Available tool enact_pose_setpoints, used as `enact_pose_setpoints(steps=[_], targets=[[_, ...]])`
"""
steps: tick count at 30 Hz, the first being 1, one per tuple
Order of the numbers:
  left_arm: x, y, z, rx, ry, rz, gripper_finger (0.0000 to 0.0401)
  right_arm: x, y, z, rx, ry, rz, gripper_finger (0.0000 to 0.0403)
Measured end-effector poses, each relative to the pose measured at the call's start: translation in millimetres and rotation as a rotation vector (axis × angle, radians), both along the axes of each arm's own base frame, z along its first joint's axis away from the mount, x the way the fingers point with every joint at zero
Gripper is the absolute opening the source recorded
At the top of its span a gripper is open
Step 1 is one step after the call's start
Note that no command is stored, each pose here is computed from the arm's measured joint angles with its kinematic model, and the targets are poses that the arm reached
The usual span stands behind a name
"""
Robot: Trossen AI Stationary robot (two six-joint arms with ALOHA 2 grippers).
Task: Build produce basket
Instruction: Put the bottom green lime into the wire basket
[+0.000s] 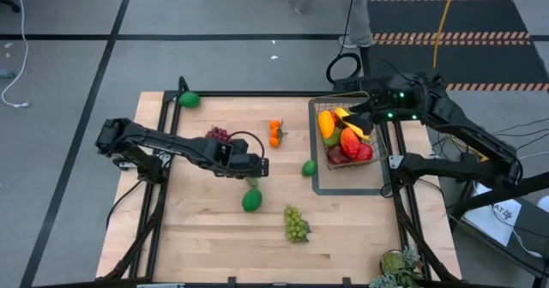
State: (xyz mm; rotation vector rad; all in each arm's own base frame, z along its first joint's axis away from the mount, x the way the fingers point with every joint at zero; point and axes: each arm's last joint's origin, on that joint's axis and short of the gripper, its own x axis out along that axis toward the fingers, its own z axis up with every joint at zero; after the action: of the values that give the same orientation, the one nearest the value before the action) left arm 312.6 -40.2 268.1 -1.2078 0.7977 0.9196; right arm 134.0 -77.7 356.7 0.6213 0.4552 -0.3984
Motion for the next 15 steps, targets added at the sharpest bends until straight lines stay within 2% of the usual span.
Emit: enact_pose_setpoints(steps=[6, 12, 15], targets=[[-1.3, 2.1, -1.3, -0.016, 0.010, 0.046, 0.0278, -5.8, 8.0, 4.7, -0.044, -0.024, 0.039, 0.0286], [-5.0, 6.0, -12.9, -0.079, 0.033, 0.160, 0.0278, -7.0, 10.5, 5.8, -0.034, -0.039, 0.059, 0.0286], [-1.6, 2.6, -12.7, -0.117, 0.002, 0.122, 0.0278, -7.4, 12.0, 6.3, -0.015, -0.053, 0.091, 0.0286]])
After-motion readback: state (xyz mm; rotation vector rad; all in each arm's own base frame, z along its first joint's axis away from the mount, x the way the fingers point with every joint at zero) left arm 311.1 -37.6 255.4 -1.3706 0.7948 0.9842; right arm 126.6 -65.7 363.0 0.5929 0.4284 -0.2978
